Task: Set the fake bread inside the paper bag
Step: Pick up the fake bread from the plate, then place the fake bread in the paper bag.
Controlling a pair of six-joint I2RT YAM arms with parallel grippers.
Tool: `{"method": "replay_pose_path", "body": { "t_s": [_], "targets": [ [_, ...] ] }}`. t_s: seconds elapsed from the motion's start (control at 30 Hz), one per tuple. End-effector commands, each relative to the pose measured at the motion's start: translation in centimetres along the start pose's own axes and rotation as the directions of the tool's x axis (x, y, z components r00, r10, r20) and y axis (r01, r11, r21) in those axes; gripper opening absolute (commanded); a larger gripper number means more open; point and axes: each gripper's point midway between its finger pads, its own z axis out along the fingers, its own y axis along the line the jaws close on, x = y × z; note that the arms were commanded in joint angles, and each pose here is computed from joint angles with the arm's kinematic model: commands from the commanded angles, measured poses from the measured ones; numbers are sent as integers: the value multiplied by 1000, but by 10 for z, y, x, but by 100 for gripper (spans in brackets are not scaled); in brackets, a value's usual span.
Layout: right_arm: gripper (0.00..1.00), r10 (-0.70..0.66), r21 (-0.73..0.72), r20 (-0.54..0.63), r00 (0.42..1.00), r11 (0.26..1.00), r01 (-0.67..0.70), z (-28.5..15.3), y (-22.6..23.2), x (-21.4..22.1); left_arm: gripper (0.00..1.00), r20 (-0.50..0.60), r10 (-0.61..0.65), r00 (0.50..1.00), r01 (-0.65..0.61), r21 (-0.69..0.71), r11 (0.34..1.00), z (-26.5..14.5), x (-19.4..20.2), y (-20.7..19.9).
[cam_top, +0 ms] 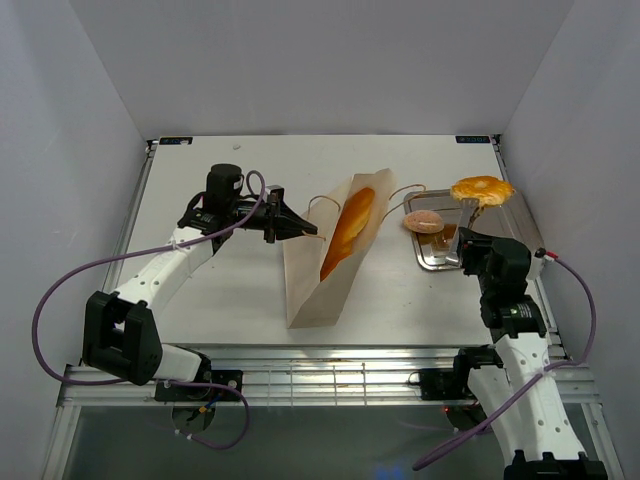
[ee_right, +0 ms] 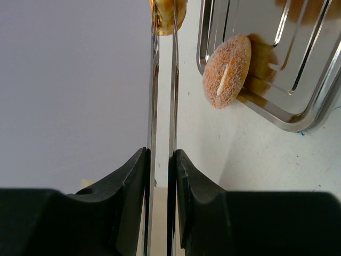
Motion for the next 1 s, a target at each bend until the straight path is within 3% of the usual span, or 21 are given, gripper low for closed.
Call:
{"method": "replay_pose_path", "body": {
  "t_s": [0.0, 0.1, 0.13, 0.27, 0.47, 0.73, 0.97],
  "targets": [
    [8, -153, -147, -116, 981, 980, 136, -16, 59, 19, 0, -22, 90, 996, -90, 17, 996, -6, 21, -17],
    [8, -276, -242, -171, 946, 942, 231, -33, 104, 30, 0, -16, 90, 996, -90, 9, 996, -6, 21, -17],
    [8, -301, -309, -172, 938, 920, 239, -47, 133, 30, 0, -16, 92, 996, -92, 8, 996, -7, 22, -17],
    [8, -398, -430, -257, 880, 863, 265, -71, 180, 49, 0, 1, 112, 994, -112, -8, 994, -7, 23, -19],
    [8, -466, -535, -300, 832, 804, 257, -103, 222, 59, 0, 47, 140, 989, -139, -29, 990, -11, 23, -20],
    [8, -538, -621, -444, 717, 761, 186, -149, 236, 82, 0, 119, 181, 976, -178, -37, 983, -20, 25, -29],
    [8, -565, -627, -519, 642, 762, 164, -205, 220, 84, 0, 178, 184, 967, -185, -12, 983, -32, 32, -30]
  ]
}}
